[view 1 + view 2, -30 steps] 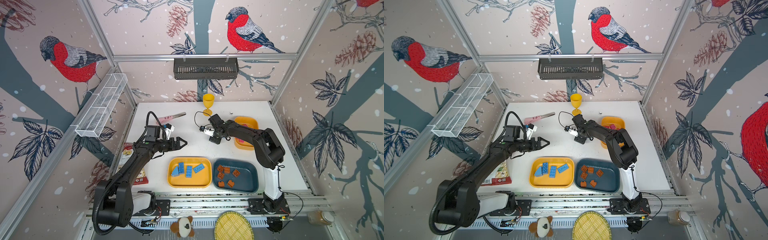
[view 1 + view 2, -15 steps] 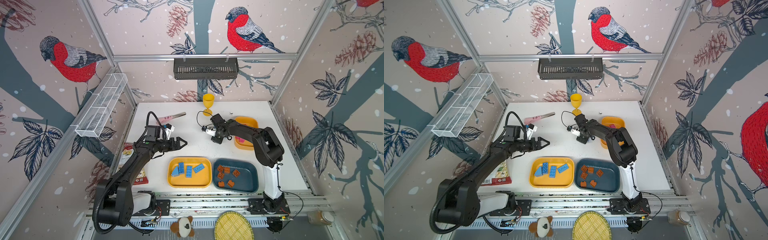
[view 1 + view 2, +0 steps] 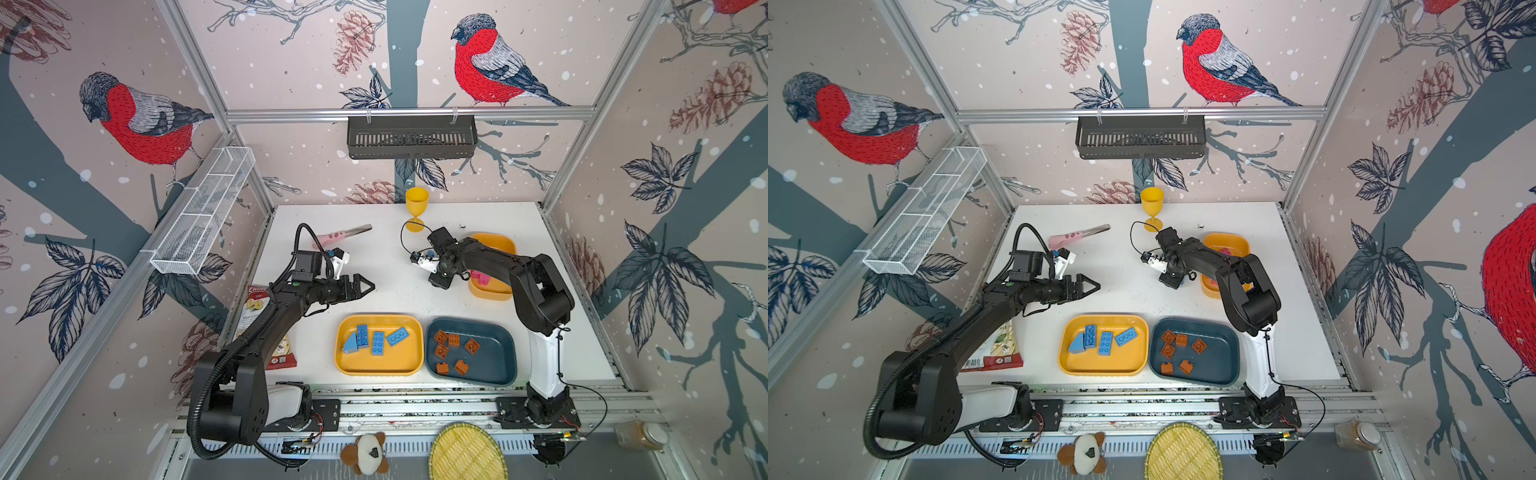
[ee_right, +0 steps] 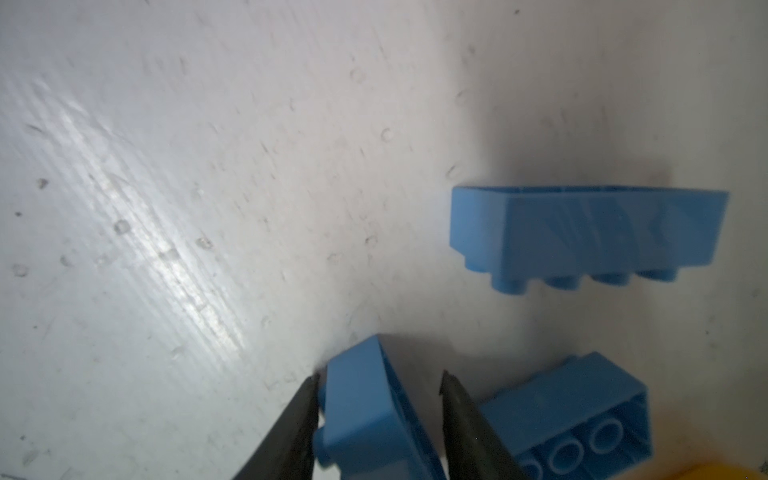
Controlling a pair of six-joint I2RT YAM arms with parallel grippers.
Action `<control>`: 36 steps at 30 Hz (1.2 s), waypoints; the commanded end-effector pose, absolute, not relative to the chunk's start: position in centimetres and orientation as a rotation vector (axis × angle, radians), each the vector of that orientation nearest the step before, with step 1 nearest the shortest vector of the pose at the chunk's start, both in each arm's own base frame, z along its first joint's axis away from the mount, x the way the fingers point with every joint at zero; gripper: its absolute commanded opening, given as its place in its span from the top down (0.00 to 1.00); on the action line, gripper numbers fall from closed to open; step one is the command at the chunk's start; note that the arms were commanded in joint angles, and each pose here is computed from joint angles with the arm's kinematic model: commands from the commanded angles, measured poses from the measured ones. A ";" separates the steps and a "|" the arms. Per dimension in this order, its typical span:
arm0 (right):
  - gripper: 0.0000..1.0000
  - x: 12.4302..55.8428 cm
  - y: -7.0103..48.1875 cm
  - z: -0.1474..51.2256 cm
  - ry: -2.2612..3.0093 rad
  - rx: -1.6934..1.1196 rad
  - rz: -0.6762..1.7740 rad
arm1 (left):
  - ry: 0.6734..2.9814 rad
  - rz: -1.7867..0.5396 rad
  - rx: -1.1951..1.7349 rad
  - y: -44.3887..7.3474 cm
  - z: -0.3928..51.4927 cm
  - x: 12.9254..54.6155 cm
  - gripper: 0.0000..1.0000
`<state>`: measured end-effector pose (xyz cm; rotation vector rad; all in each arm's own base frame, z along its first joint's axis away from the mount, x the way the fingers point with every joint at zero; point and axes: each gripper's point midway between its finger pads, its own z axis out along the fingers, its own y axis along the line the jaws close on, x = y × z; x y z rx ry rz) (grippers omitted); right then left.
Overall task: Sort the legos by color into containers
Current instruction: 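Lower the right gripper and close it on a blue brick, then carry the blue brick over the nearer yellow tray and release it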
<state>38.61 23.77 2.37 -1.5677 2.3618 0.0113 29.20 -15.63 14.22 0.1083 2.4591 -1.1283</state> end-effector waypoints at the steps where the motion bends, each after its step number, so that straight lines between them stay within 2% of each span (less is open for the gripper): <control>1: 0.48 37.9 23.2 2.4 2.396 -1.563 0.021 | 2.426 -1.140 0.152 -15.9 14.8 29.6 0.05; 4: 0.40 37.9 23.0 2.6 2.399 -1.557 0.027 | 2.425 -1.139 0.153 -15.9 14.9 29.7 0.05; 10: 0.40 37.8 22.8 3.3 2.400 -1.538 0.056 | 2.431 -1.145 0.153 -16.0 14.8 29.8 0.05; 18: 0.53 37.5 22.2 2.4 2.432 -1.541 0.066 | 2.434 -1.146 0.153 -16.0 14.7 29.8 0.05; 27: 0.74 37.5 22.6 2.0 2.446 -1.536 0.106 | 2.435 -1.145 0.152 -15.9 14.8 29.6 0.05; 30: 0.79 37.6 23.5 4.0 2.407 -1.514 0.149 | 2.428 -1.147 0.157 -16.0 15.1 29.6 0.05; 36: 0.80 35.8 27.0 9.8 2.277 -1.491 0.273 | 2.422 -1.124 0.166 -15.8 16.0 29.7 0.05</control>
